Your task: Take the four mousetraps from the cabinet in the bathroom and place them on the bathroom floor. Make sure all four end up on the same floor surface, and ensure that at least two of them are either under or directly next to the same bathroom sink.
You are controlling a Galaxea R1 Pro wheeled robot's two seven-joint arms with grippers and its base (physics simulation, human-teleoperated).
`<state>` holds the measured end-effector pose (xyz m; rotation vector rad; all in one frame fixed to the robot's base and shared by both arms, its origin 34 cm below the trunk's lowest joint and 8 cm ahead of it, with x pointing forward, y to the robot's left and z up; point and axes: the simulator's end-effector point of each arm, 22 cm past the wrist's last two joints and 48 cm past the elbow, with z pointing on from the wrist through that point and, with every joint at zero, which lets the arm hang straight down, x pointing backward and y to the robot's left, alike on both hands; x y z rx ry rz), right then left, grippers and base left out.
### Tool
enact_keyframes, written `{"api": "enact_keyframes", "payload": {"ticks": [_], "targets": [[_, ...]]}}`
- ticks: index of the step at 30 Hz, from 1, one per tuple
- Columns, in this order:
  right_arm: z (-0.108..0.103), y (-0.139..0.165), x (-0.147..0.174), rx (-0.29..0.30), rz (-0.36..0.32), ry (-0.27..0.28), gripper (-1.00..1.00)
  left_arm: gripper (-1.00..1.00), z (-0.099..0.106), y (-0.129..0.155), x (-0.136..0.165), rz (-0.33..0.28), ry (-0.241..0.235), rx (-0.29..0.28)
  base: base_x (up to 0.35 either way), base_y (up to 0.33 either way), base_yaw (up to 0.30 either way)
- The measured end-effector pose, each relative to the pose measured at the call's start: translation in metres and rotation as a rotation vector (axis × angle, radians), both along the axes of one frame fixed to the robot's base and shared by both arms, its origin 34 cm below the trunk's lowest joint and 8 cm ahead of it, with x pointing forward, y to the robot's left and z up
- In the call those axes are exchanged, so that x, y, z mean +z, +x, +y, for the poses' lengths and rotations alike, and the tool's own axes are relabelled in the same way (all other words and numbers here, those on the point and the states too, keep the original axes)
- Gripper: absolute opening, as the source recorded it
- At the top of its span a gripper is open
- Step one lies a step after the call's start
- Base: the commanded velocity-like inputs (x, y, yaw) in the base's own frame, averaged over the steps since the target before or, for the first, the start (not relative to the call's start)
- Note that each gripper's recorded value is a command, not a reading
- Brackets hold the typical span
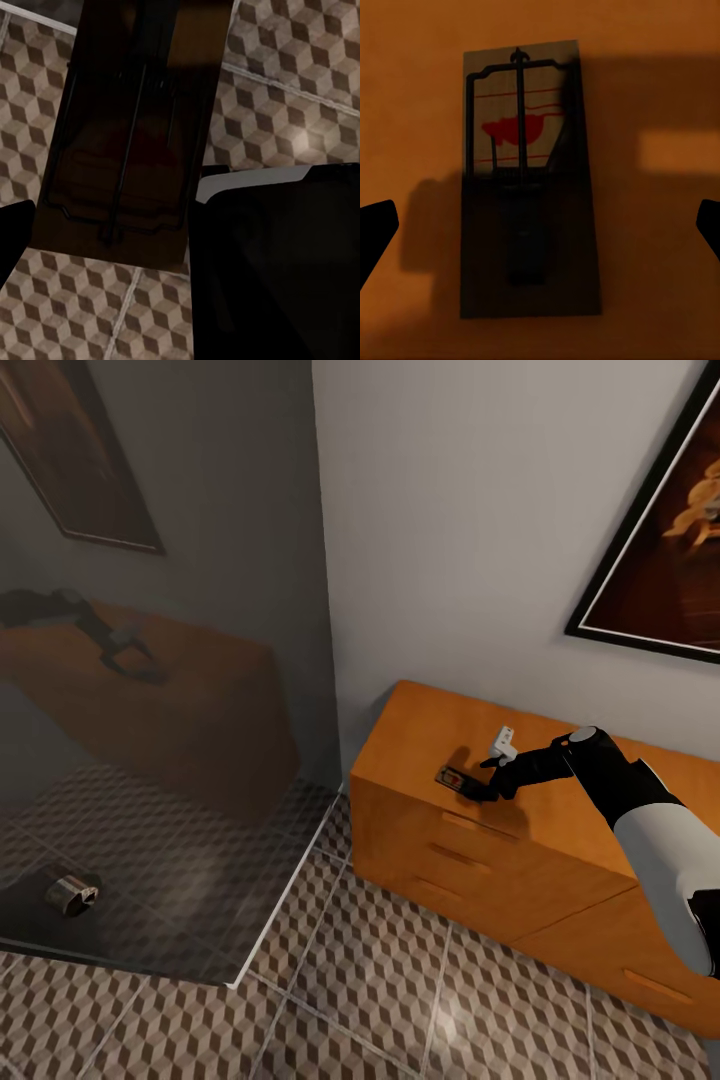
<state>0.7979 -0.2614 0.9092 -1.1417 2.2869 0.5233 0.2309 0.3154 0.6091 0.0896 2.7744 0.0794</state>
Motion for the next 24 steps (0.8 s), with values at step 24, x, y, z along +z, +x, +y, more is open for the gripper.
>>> {"api": "enact_keyframes", "payload": {"ticks": [24], "targets": [[0.002, 0.003, -0.009, 0.010, -0.003, -0.001, 1.00, -1.00, -0.002, -0.011, -0.003, 0.027, -0.003, 0.001, 0.000, 0.000, 0.000]]}}
